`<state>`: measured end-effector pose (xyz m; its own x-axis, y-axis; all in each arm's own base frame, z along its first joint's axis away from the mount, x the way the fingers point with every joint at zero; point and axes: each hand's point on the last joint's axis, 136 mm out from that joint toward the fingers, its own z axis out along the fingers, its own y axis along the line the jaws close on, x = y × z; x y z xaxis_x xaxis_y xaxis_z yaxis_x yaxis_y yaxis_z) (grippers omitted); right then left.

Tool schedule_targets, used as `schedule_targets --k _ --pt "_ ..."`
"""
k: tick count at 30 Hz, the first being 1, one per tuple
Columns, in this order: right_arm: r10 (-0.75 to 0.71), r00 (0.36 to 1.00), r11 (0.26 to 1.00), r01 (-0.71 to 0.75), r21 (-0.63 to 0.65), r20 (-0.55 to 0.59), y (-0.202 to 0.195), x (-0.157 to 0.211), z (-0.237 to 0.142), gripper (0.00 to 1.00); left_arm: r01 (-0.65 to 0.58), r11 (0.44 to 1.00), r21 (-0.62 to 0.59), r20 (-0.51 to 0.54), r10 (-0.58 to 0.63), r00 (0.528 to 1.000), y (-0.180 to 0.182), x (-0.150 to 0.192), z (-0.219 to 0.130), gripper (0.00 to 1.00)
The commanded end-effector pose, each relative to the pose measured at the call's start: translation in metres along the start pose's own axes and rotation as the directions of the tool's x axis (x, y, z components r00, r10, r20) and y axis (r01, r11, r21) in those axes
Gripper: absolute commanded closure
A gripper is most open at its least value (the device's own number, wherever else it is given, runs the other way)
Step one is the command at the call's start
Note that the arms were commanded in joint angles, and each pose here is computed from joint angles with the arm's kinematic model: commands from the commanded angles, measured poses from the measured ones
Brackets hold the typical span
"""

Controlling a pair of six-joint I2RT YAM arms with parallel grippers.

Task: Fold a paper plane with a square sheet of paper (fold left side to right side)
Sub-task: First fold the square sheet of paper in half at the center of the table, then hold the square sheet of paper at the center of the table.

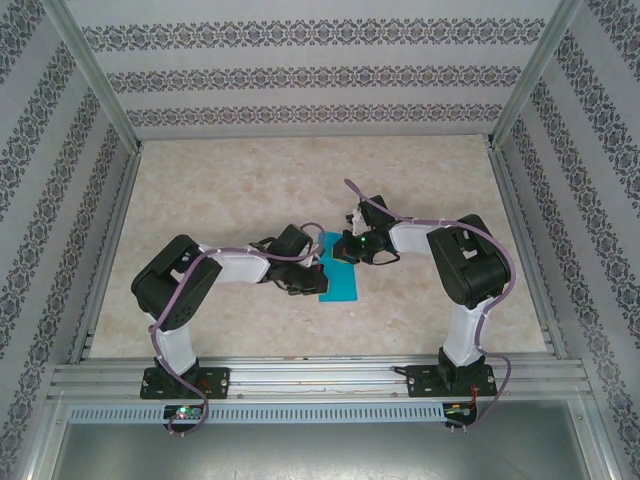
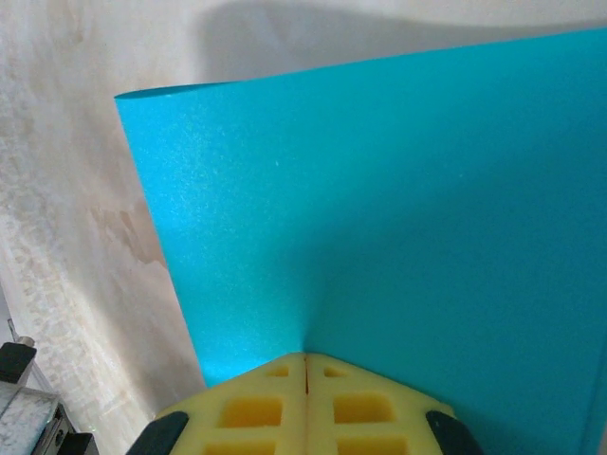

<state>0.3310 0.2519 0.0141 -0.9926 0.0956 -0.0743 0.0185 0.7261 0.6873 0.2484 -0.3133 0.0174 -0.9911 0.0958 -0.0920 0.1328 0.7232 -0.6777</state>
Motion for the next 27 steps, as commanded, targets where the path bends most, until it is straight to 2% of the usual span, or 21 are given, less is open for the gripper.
schedule_targets --k 1,5,9,14,17,21,27 --pt "0.045 0.999 0.984 -0.044 0.175 -0.001 -0.044 0.01 0.005 1.0 0.076 0.993 -0.087 -0.104 -0.085 0.991 0.03 0.049 0.001 1.0" --pt "0.044 0.999 0.984 -0.043 0.174 -0.002 -0.045 0.01 0.005 1.0 0.09 0.992 -0.087 -0.124 -0.101 0.987 0.032 0.071 -0.003 1.0" --pt "0.036 0.999 0.986 -0.034 0.166 -0.004 -0.042 0.01 0.006 1.0 0.093 0.993 -0.071 -0.098 -0.1 0.99 0.028 0.071 -0.01 1.0" --pt "0.027 1.0 0.988 -0.026 0.154 -0.008 -0.038 0.012 0.006 1.0 0.059 0.998 0.021 -0.003 -0.059 0.998 -0.001 0.027 -0.038 1.0" --pt "0.022 1.0 0.988 -0.021 0.152 -0.004 -0.037 0.011 0.006 1.0 0.012 1.0 0.024 0.046 -0.013 0.999 -0.007 -0.004 -0.052 1.0" --pt "0.019 1.0 0.988 -0.018 0.151 -0.002 -0.035 0.011 0.005 1.0 -0.01 1.0 0.009 0.041 0.01 0.999 -0.001 -0.031 -0.044 1.0" --pt "0.018 1.0 0.988 -0.018 0.152 -0.002 -0.034 0.012 0.004 1.0 -0.021 1.0 0.02 0.041 0.02 0.999 0.0 -0.054 -0.023 1.0"
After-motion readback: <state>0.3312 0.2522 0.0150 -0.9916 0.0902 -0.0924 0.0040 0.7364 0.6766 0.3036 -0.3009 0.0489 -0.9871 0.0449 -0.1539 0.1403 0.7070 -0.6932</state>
